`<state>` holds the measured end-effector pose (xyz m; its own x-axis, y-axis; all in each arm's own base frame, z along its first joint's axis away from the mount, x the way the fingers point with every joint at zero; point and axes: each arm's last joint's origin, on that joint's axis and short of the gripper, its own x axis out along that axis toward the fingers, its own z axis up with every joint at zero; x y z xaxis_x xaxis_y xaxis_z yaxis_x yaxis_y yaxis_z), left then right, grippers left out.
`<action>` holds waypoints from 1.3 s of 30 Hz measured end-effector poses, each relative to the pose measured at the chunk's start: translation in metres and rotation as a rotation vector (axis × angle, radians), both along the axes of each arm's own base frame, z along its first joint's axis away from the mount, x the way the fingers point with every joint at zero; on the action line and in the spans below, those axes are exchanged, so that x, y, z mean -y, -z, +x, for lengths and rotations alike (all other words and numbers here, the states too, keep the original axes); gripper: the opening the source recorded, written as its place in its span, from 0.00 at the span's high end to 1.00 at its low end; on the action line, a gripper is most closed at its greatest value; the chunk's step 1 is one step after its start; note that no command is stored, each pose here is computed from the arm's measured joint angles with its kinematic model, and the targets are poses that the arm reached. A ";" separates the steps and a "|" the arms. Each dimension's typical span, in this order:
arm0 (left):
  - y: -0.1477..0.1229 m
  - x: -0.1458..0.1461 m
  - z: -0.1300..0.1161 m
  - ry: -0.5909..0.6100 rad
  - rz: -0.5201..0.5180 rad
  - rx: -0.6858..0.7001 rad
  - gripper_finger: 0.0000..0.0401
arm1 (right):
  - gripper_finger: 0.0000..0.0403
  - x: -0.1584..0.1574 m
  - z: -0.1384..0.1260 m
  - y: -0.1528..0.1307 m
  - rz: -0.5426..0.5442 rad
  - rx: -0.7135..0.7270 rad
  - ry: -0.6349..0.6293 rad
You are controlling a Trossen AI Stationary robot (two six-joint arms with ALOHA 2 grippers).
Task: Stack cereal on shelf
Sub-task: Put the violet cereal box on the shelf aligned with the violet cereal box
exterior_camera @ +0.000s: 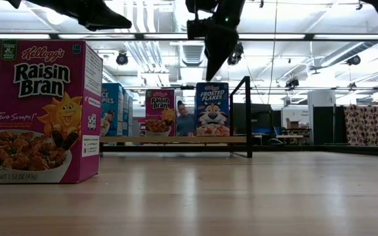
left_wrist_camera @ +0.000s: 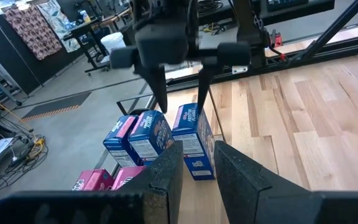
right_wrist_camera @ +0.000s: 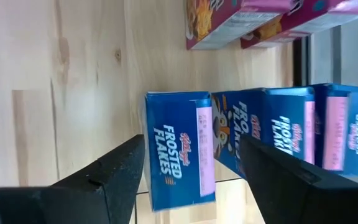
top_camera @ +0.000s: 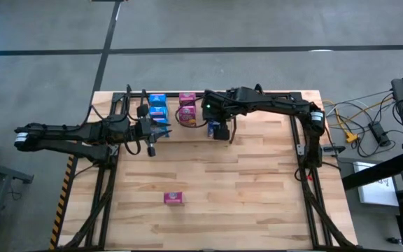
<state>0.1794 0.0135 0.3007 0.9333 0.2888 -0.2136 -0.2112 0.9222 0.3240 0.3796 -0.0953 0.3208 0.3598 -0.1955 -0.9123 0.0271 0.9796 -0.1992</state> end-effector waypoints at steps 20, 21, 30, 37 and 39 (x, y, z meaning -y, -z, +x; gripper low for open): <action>0.002 0.006 0.000 0.079 -0.105 0.007 0.82 | 0.44 -0.099 -0.045 -0.035 0.001 0.339 -0.175; 0.002 0.008 0.000 0.085 -0.113 0.009 0.83 | 0.44 -0.104 -0.048 -0.030 -0.010 0.366 -0.186; 0.005 0.021 0.014 0.149 -0.190 0.034 0.85 | 0.44 -0.126 -0.081 0.006 -0.118 0.687 -0.295; 0.008 0.034 0.023 0.186 -0.267 0.012 0.85 | 0.44 -0.124 -0.112 0.018 -0.166 0.854 -0.347; 0.004 0.038 0.026 0.197 -0.293 0.019 0.85 | 0.44 -0.123 -0.120 0.019 -0.182 0.895 -0.362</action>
<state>0.2054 -0.0247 0.2970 0.9696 0.0313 -0.2429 -0.0230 0.9991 0.0370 0.2593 0.0276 0.3020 0.9696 -0.0481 -0.2400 -0.0537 0.9148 -0.4004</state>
